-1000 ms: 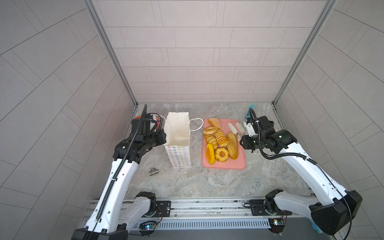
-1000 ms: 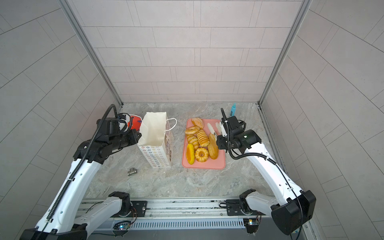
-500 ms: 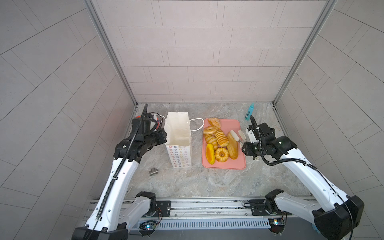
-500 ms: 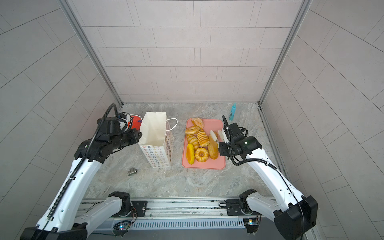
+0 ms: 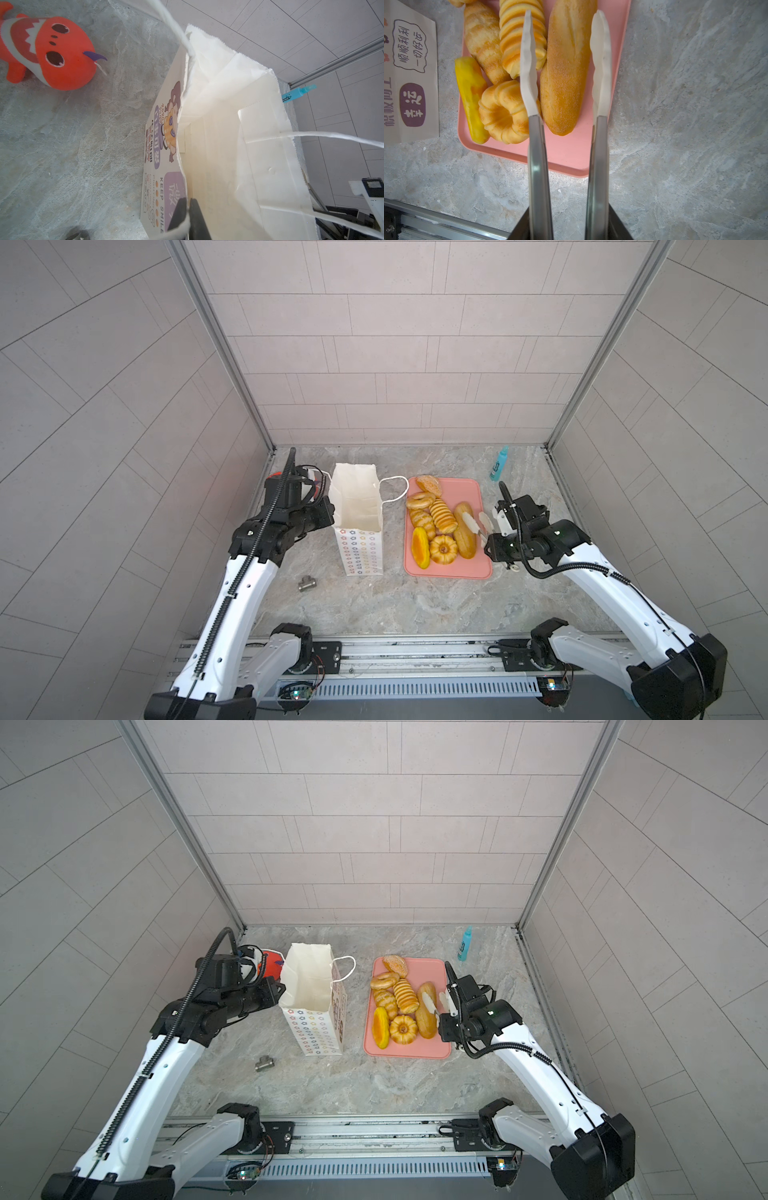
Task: Place the fake bread into the paper bag
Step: 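Lower the tongs onto the long golden bread roll and pinch it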
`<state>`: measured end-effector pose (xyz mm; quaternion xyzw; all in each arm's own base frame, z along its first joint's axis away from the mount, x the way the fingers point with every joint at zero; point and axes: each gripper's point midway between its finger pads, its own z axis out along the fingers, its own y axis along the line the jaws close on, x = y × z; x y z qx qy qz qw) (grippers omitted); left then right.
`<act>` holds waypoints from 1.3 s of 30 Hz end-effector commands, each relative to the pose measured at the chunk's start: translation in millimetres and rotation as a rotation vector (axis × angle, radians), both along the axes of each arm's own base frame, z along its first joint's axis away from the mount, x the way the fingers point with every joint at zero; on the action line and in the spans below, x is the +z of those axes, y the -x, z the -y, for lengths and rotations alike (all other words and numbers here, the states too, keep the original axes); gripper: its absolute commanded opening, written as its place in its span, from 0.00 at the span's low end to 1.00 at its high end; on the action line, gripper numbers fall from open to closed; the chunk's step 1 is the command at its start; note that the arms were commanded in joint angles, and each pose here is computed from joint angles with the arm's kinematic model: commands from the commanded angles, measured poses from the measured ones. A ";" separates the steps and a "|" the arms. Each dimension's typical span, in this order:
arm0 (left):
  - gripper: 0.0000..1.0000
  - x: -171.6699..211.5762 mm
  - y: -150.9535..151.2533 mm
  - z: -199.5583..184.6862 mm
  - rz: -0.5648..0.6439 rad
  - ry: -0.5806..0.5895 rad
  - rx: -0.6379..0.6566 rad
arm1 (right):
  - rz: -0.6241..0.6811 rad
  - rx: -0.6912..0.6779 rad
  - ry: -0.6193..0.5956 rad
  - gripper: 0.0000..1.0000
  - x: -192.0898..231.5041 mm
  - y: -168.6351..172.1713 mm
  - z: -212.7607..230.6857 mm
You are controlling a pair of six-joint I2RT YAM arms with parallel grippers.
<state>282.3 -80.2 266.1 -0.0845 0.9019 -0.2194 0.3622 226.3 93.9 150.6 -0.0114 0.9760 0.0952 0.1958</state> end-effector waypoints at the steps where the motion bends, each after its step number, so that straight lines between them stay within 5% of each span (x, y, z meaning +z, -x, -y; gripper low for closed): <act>1: 0.10 -6.7 0.3 1.5 -0.012 -0.002 -0.009 | 0.013 -0.016 -0.020 0.45 0.7 -0.2 -0.3; 39: 0.10 -6.3 0.3 1.7 -0.016 0.001 -0.007 | -0.082 -0.032 -0.079 0.50 -46.0 13.0 -11.4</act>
